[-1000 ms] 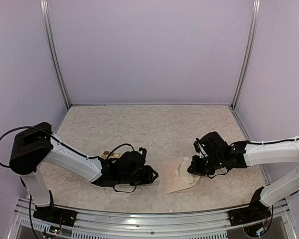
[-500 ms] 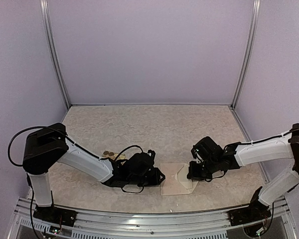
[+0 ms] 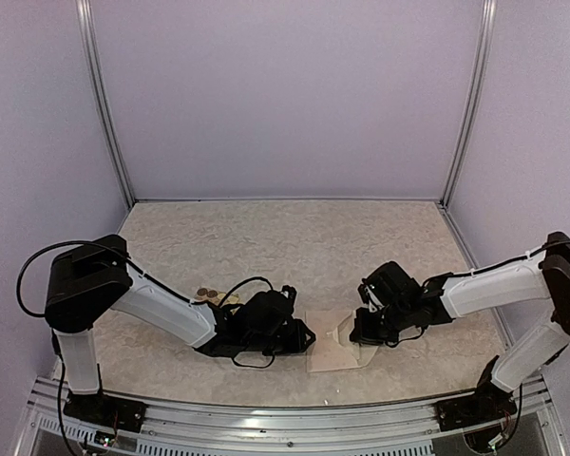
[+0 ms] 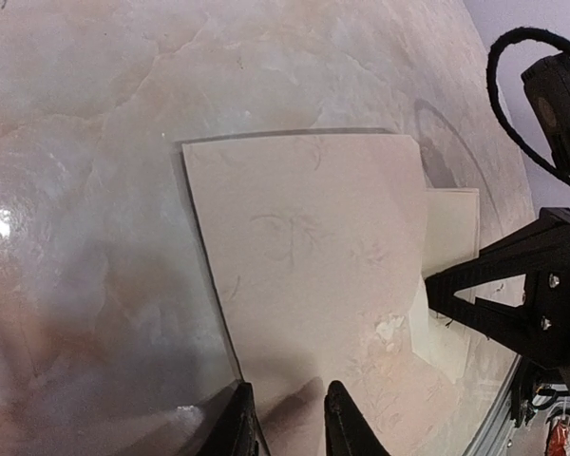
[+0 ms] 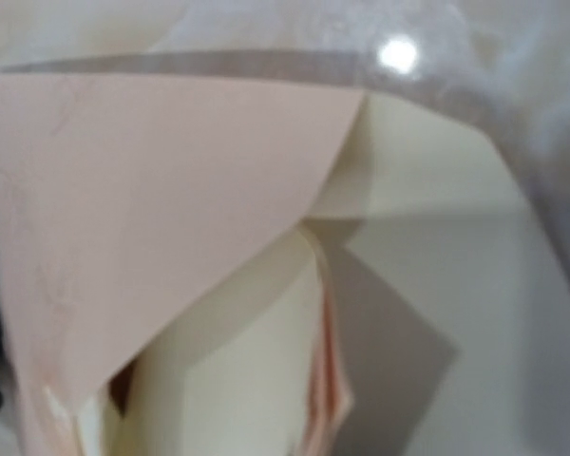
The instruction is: Place the letter into the envelope and seal it
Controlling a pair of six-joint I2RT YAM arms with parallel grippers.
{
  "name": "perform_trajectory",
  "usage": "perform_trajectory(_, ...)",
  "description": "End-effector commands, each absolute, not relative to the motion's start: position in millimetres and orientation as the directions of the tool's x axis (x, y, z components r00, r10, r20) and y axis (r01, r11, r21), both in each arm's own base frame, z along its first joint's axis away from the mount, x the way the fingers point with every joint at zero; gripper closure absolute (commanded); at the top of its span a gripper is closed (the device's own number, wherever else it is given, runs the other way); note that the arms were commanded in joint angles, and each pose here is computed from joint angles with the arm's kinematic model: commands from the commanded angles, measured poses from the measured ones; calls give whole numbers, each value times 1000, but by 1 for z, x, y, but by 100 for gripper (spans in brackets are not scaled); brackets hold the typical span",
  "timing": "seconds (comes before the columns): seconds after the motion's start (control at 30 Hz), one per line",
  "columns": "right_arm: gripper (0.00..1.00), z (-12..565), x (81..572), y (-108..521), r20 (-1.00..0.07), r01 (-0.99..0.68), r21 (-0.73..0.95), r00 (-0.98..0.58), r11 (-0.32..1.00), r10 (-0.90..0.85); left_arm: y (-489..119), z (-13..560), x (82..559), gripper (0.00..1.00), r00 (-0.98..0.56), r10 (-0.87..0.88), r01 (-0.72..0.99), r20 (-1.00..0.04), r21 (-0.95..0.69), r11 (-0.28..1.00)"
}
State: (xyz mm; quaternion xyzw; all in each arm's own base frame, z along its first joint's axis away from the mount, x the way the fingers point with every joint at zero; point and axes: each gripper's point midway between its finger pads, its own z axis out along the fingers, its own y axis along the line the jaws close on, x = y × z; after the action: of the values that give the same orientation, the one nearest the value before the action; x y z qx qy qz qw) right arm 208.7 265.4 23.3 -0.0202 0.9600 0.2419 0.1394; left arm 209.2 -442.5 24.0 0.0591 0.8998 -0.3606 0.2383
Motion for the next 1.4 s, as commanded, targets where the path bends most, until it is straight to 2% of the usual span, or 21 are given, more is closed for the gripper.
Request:
perform_trajectory(0.0, 100, 39, 213, 294, -301, -165, 555, -954, 816, 12, -437, 5, 204, 76, -894, -32, 271, -447, -596, 756)
perform_trajectory(0.27, 100, 51, 211, 310, -331, -226, 626, -944, 746, -8, -438, 7, 204, 77, -892, -33, 274, -451, -597, 754)
perform_trajectory(0.5, 100, 57, 213, 305, -352, -226, 619, -936, 752, 9, -431, 17, 206, 77, -881, -53, 269, -470, -588, 763)
perform_trajectory(0.63, 100, 74, 214, 301, -399, -253, 621, -916, 742, 23, -419, 31, 210, 76, -857, -78, 263, -509, -564, 782)
perform_trajectory(0.73, 100, 92, 211, 297, -445, -289, 642, -895, 710, 38, -408, 48, 210, 66, -842, -116, 253, -527, -576, 777)
perform_trajectory(0.9, 100, 125, 202, 295, -524, -375, 692, -849, 617, 72, -393, 84, 202, 43, -822, -167, 278, -544, -640, 716)
perform_trajectory(1.0, 100, 139, 200, 288, -556, -400, 694, -826, 599, 92, -385, 105, 199, 34, -817, -195, 292, -543, -681, 671)
perform_trajectory(1.13, 100, 150, 199, 280, -584, -412, 679, -805, 607, 107, -384, 123, 194, 30, -813, -206, 329, -545, -722, 609)
perform_trajectory(1.27, 100, 123, 210, 254, -520, -246, 590, -844, 769, 129, -377, 113, 198, 29, -820, -213, 293, -531, -709, 642)
perform_trajectory(1.37, 100, 103, 206, 253, -453, -194, 560, -886, 805, 102, -375, 98, 203, 29, -827, -201, 269, -525, -683, 679)
